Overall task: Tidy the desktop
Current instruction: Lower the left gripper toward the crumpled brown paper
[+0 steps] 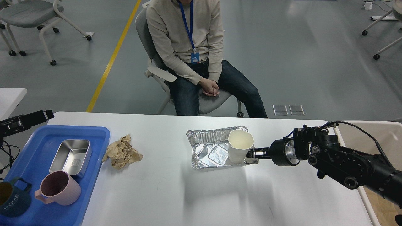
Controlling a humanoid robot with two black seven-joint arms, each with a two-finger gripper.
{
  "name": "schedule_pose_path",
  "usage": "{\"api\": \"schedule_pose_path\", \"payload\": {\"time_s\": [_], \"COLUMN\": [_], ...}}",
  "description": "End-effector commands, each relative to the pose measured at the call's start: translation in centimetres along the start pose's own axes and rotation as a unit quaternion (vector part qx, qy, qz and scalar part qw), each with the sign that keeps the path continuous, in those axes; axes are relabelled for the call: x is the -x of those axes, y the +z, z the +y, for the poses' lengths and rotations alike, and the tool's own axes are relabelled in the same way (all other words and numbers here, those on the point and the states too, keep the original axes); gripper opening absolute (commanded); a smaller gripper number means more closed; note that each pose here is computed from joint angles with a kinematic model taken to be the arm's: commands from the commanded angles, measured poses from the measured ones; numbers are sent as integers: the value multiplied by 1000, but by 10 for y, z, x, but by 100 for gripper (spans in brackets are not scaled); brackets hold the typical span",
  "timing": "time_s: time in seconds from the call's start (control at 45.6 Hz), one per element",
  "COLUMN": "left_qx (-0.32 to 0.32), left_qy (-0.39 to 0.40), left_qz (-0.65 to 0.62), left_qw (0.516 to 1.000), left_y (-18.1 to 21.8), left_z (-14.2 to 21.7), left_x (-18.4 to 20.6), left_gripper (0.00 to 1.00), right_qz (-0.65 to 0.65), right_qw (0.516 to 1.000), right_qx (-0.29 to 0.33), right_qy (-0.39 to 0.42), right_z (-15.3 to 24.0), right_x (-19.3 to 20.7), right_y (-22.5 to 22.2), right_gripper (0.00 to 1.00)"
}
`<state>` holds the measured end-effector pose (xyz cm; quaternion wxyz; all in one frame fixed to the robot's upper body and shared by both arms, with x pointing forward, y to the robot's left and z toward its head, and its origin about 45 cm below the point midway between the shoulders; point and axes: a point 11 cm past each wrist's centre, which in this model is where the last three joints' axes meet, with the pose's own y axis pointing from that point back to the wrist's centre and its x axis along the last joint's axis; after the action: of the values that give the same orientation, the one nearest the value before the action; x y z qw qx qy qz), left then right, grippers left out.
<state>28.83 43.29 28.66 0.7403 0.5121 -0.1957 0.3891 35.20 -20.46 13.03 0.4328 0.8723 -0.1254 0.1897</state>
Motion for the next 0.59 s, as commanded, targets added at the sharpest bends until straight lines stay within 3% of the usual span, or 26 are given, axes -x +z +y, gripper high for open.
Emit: {"api": "schedule_pose_path", "payload": {"time_s": [0.0, 0.329, 0.57], "left_qx": [1, -10, -28], "left_qy": [-8, -69, -71], "left_qz": [4, 89, 141], "left_qw": [1000, 994, 987], "left_y": [3, -3, -11], "left_z": [-10, -51, -83], "left_x": [10, 77, 90], "left_gripper": [86, 86, 86], "right_qz": [1, 0, 0], "right_qw": [1000, 1000, 1000], "right_qx": [-4, -4, -3], "right_qy": [-1, 0, -1], "right_z": [-3, -2, -2], "right_x": [1, 0, 1], "right_y": [-3, -4, -3], "right_gripper": [0, 0, 0]}}
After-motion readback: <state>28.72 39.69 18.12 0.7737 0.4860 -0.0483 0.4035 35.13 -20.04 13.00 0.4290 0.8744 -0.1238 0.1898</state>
